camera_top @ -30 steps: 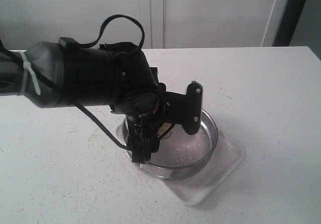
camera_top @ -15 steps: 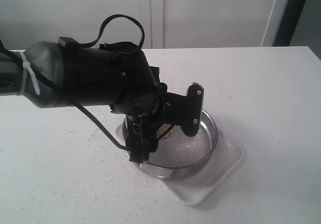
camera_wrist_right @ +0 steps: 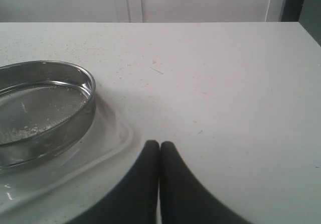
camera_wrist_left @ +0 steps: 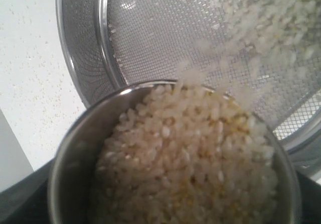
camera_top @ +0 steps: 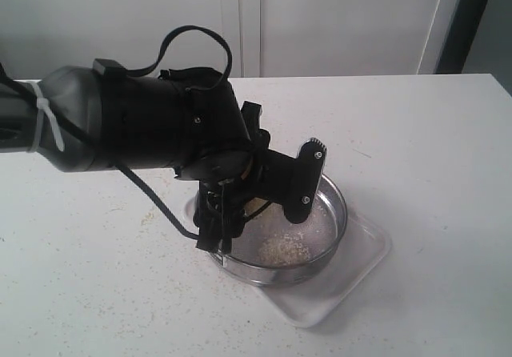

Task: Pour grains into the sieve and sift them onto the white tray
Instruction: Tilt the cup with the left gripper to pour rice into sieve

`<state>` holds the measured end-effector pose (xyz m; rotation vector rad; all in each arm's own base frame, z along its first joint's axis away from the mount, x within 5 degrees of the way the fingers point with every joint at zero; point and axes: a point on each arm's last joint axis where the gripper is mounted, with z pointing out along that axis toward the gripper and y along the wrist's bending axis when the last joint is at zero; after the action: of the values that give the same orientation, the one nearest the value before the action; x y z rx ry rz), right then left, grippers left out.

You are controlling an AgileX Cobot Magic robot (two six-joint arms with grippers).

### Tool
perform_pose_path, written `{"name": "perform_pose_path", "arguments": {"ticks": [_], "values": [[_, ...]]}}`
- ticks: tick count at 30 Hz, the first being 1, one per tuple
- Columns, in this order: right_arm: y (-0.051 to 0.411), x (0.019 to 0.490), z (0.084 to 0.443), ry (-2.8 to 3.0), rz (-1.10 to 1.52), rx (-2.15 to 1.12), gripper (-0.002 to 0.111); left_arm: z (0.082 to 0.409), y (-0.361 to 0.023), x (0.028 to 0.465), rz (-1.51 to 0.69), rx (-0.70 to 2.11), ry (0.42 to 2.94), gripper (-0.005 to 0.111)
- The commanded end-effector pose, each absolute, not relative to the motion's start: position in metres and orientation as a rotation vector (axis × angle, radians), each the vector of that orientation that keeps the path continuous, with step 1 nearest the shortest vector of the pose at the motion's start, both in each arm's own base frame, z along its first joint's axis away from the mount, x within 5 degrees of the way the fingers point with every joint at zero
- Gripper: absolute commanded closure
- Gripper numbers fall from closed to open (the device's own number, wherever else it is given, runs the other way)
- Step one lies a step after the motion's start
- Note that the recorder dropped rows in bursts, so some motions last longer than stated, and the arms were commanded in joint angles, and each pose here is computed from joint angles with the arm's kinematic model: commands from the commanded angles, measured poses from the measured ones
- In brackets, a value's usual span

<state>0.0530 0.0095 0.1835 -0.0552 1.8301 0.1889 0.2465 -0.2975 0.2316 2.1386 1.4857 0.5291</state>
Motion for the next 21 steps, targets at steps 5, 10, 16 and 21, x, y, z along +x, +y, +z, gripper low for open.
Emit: {"name": "perform_pose_path", "arguments": {"ticks": [5, 10, 16, 21], "values": [[0.0094, 0.0528, 0.1829, 1.822, 0.185, -0.059, 0.108, 0.2382, -0.2975, 0.2472, 0.566, 2.134, 1.445, 0.107], [0.0093, 0.0529, 0.1829, 1.822, 0.183, -0.06, 0.108, 0.2397, -0.2968, 0.2495, 0.614, 2.143, 1.406, 0.107], [0.0093, 0.0529, 0.1829, 1.822, 0.183, -0.06, 0.108, 0.2403, -0.2976, 0.2499, 0.615, 2.14, 1.391, 0.107], [0.0093, 0.0529, 0.1829, 1.822, 0.183, -0.06, 0.108, 0.241, -0.2991, 0.2509, 0.605, 2.128, 1.374, 0.107]]}}
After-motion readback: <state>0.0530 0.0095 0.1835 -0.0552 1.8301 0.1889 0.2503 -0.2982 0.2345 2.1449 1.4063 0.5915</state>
